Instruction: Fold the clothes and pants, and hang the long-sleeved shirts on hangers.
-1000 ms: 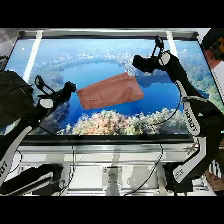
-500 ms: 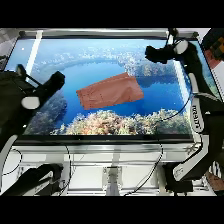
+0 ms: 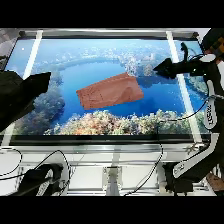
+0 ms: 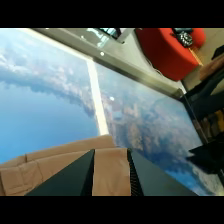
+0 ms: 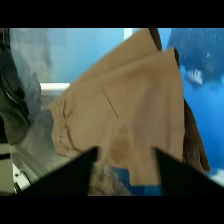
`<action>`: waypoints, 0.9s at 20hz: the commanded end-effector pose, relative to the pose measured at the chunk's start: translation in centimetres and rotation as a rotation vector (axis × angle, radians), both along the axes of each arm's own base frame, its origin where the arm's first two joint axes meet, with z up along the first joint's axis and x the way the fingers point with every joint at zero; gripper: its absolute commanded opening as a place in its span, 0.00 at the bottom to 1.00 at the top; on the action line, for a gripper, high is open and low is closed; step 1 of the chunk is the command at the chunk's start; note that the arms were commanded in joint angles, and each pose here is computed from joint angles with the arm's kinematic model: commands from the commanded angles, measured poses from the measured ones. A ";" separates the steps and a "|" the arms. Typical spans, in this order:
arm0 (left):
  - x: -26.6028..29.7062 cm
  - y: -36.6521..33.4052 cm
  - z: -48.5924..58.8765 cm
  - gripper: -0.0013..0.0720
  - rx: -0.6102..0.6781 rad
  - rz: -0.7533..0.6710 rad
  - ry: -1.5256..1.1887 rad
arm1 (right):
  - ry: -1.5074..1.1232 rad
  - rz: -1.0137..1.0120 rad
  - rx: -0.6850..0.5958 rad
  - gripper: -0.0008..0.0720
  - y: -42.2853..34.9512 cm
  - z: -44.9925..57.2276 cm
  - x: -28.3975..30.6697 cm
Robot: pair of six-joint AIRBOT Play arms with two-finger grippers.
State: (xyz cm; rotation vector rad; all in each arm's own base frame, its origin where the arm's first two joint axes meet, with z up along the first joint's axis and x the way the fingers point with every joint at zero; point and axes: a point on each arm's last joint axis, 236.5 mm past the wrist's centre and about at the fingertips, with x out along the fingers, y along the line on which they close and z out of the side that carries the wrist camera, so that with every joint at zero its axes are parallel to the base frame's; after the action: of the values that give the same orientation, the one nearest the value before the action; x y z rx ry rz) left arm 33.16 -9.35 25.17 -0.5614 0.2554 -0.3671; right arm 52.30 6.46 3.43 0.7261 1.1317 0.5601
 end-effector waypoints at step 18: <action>-1.3 -1.0 1.6 0.53 -0.066 -0.039 -0.026 | 0.397 0.037 -0.022 0.71 6.1 -13.6 -3.7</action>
State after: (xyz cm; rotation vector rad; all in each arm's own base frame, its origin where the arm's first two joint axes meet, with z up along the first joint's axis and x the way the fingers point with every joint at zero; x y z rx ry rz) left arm 31.88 -10.33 26.73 -0.6158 0.2314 -0.4218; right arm 49.44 12.18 -9.52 0.8043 1.4736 0.4367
